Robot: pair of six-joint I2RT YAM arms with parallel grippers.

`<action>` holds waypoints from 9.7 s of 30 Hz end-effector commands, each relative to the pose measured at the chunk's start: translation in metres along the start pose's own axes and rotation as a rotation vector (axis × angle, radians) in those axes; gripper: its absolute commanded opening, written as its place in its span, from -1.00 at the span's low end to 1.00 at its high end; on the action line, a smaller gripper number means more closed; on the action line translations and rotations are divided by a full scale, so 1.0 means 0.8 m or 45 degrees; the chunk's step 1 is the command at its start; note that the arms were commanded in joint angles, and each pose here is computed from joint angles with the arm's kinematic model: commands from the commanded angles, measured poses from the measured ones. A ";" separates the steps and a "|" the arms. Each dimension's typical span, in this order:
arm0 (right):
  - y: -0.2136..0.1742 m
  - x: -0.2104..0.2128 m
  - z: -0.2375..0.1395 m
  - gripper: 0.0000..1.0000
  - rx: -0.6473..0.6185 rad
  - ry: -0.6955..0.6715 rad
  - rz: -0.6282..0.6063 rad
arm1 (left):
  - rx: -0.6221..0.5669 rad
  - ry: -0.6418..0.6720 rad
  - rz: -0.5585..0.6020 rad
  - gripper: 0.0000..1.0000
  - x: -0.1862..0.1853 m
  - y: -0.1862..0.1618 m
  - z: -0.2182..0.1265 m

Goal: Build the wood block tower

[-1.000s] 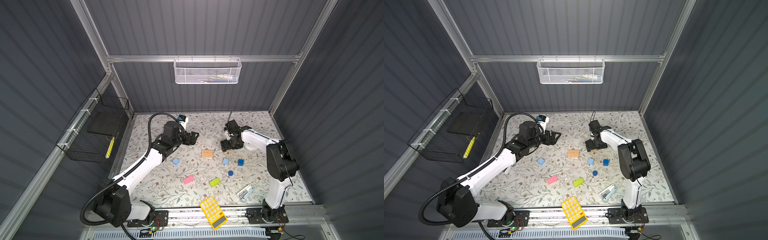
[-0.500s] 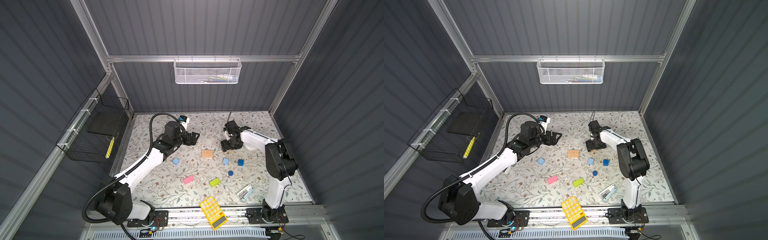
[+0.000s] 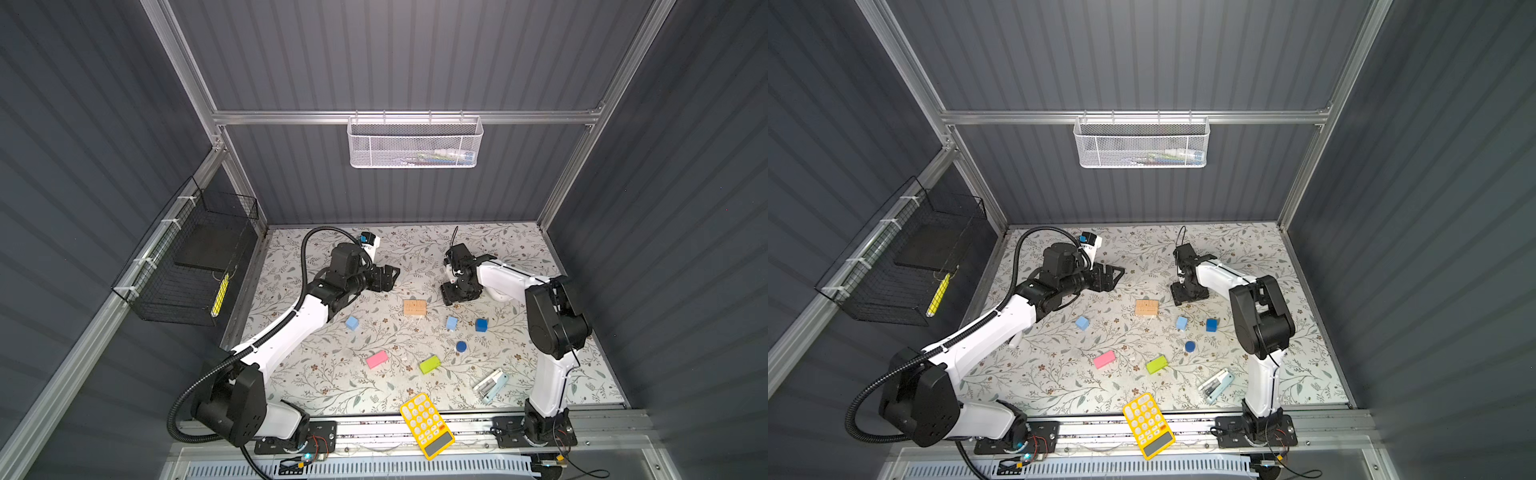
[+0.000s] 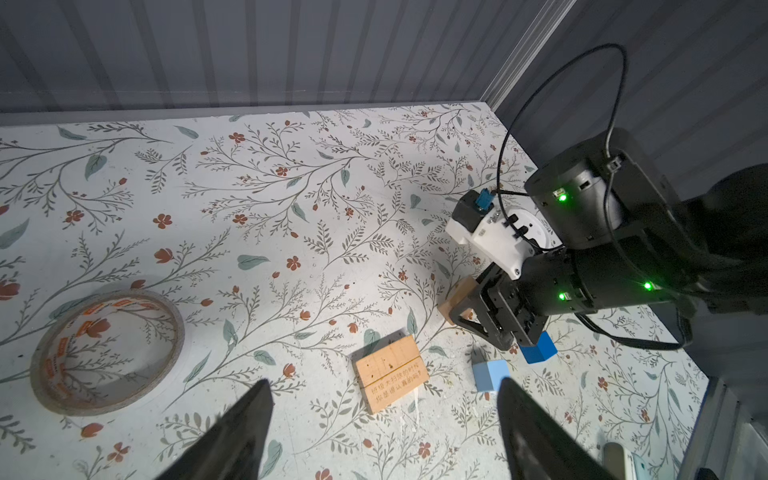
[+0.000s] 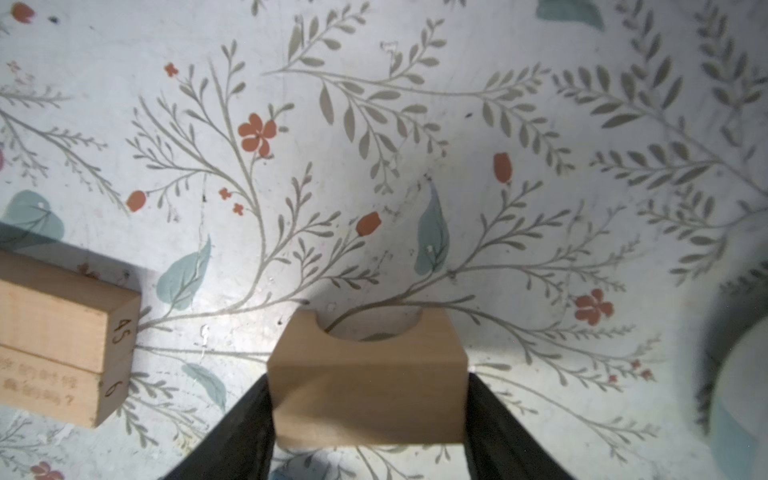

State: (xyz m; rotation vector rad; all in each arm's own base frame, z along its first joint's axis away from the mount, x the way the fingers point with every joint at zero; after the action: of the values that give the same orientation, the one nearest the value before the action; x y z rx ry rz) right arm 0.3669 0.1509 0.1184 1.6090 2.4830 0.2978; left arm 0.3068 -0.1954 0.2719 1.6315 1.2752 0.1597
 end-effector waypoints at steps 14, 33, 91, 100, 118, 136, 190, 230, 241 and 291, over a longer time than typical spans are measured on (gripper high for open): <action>0.007 0.004 -0.007 -0.16 0.033 -0.059 0.078 | -0.005 -0.004 0.007 0.68 0.001 0.003 -0.001; 0.022 0.090 -0.081 -0.32 -0.058 -0.068 0.305 | -0.114 0.160 -0.259 0.65 0.094 -0.003 -0.030; 0.039 0.177 -0.028 -0.54 -0.036 -0.063 0.407 | -0.082 0.017 -0.333 0.57 0.120 -0.009 -0.040; 0.040 0.175 -0.029 -0.54 -0.037 -0.093 0.398 | -0.079 0.015 -0.330 0.57 0.120 -0.009 -0.040; 0.037 0.177 -0.020 -0.51 -0.011 -0.109 0.388 | -0.075 0.009 -0.325 0.57 0.119 -0.009 -0.040; 0.037 0.179 -0.015 -0.38 -0.003 -0.111 0.385 | -0.072 0.011 -0.322 0.57 0.120 -0.009 -0.040; 0.035 0.180 -0.016 0.22 -0.005 -0.125 0.380 | -0.062 0.013 -0.320 0.59 0.120 -0.011 -0.040; 0.038 0.162 -0.111 0.99 -0.248 -0.083 0.364 | -0.007 0.007 -0.339 0.59 0.115 -0.008 -0.043; 0.043 0.115 -0.214 0.98 -0.577 -0.040 0.344 | 0.114 0.064 -0.324 0.57 0.076 -0.012 -0.060; -0.035 0.002 -0.255 0.99 -1.000 -0.114 0.624 | 0.702 0.914 -0.671 0.84 -0.023 -0.240 -0.026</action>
State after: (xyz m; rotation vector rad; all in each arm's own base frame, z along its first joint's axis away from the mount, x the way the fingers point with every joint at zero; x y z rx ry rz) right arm 0.2881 0.1259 0.3100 1.7249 1.5460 1.0648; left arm 0.1624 -0.2087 0.1537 1.6589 2.3915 0.0766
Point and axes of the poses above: each gripper's point midway between its finger pads, its own z axis out along the fingers, its own x axis along the line the jaws close on, y = z × x, the point moved 9 cm from there along -z, back along the fingers, and after that the axes turned 8 degrees about -z, right-handed, at the moved point
